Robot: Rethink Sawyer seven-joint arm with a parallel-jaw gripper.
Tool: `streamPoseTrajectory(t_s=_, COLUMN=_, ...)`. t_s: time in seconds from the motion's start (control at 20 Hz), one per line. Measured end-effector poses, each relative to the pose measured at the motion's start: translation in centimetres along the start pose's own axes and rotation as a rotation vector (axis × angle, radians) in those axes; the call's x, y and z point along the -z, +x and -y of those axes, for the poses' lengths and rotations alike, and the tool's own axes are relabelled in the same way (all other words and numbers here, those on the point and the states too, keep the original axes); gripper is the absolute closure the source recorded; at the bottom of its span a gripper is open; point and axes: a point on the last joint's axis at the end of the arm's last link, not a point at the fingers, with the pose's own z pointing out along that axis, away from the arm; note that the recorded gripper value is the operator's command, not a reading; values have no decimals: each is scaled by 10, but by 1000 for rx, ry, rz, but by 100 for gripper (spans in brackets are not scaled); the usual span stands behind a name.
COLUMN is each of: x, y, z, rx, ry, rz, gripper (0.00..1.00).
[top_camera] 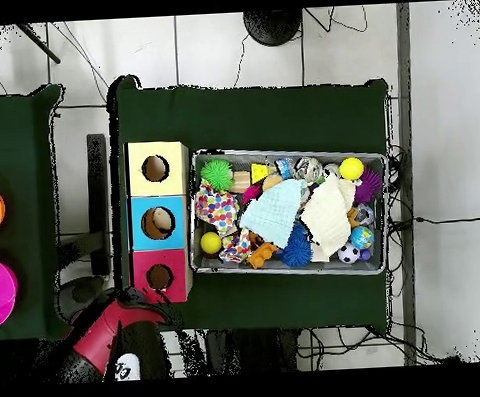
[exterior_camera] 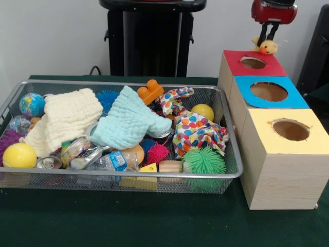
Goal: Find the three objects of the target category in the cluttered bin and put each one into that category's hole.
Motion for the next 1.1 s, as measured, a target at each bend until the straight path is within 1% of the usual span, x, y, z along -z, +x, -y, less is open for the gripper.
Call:
streamPoseTrajectory(t_s=0.2, x=5, y=-5, z=5, rx=-18, ry=6, rz=15, gripper=100)
streamPoseTrajectory(t_s=0.45, x=18, y=-18, z=11, rx=-56, ry=5, rz=48, gripper=100)
streamPoseTrajectory(t_s=0.6, x=32, y=-31, z=16, rx=-97, ry=8, rz=71, gripper=100)
streamPoseTrajectory(t_s=0.8, x=46, y=-49, z=22, rx=-130, ry=12, rz=109, gripper=100)
streamPoseTrajectory(t_s=0.9, x=52, y=-59, z=23, rx=-144, ry=9, rz=130, gripper=100)
streamPoseTrajectory(t_s=1.0, x=61, y=-75, z=24, rx=-166, ry=-1, rz=159, gripper=100)
streamPoseTrajectory(t_s=1.1, x=65, y=-85, z=24, rx=-178, ry=-7, rz=174, gripper=100)
